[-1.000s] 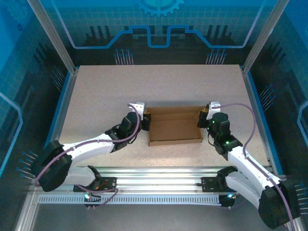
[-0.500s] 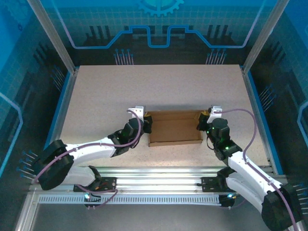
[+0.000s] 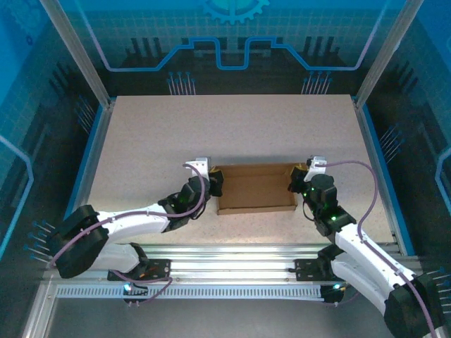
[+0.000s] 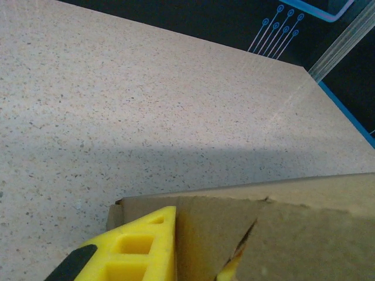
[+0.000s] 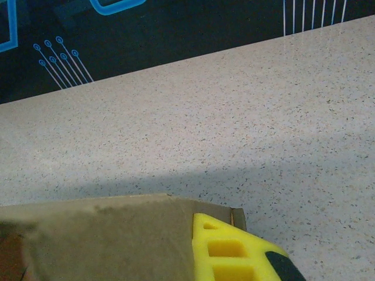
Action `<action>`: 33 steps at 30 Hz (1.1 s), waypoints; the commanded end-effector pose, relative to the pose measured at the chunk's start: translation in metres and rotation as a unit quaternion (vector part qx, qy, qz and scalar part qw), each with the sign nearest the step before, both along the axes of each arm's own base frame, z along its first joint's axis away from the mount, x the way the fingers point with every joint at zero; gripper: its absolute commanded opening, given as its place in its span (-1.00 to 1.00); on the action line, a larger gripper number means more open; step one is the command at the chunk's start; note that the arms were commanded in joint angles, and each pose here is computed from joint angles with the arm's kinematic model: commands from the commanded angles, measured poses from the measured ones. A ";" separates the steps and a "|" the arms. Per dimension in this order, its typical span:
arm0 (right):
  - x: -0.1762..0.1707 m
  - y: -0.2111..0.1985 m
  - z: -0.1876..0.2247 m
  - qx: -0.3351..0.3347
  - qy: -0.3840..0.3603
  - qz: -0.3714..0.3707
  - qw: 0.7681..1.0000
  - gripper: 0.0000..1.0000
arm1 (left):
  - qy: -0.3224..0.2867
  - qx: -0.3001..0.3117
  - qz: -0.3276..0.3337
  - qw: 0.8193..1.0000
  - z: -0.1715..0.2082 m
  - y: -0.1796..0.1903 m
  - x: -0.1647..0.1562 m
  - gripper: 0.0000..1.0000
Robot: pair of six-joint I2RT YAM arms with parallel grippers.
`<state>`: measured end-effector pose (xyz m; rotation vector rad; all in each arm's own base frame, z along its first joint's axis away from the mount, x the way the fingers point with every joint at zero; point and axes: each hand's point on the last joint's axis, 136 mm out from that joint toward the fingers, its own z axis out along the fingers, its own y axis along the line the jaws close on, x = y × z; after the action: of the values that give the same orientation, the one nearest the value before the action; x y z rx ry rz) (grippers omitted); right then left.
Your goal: Fold the paper box
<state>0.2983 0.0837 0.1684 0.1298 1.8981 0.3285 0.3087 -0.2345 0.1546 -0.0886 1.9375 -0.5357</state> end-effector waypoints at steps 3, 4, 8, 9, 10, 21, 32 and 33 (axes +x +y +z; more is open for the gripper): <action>-0.020 0.016 -0.036 -0.009 0.063 0.047 0.997 -0.89 | 0.037 -0.058 -0.034 0.997 -0.011 -0.016 -0.019 -0.64; -0.020 0.016 -0.037 -0.012 0.064 0.048 0.997 -0.89 | 0.040 -0.067 -0.029 0.997 -0.013 -0.015 -0.019 -0.64; -0.022 0.016 -0.042 -0.015 0.068 0.050 0.996 -0.88 | 0.050 -0.083 -0.023 0.995 -0.019 -0.014 -0.021 -0.64; -0.023 0.016 -0.043 -0.016 0.068 0.051 0.996 -0.88 | 0.051 -0.086 -0.022 0.995 -0.020 -0.014 -0.021 -0.64; -0.023 0.016 -0.044 -0.017 0.069 0.051 0.996 -0.88 | 0.052 -0.086 -0.022 0.995 -0.021 -0.014 -0.022 -0.64; -0.024 0.017 -0.048 -0.020 0.074 0.052 0.996 -0.88 | 0.051 -0.104 -0.014 0.993 -0.024 -0.011 -0.025 -0.64; -0.025 0.018 -0.051 -0.022 0.078 0.053 0.995 -0.87 | 0.056 -0.126 -0.013 0.990 -0.019 -0.015 -0.024 -0.64; -0.025 0.017 -0.051 -0.023 0.078 0.052 0.995 -0.87 | 0.057 -0.128 -0.011 0.990 -0.020 -0.015 -0.024 -0.63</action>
<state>0.2931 0.0859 0.1643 0.1119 1.9012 0.3233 0.3016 -0.2335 0.1534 -0.2921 1.8849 -0.7194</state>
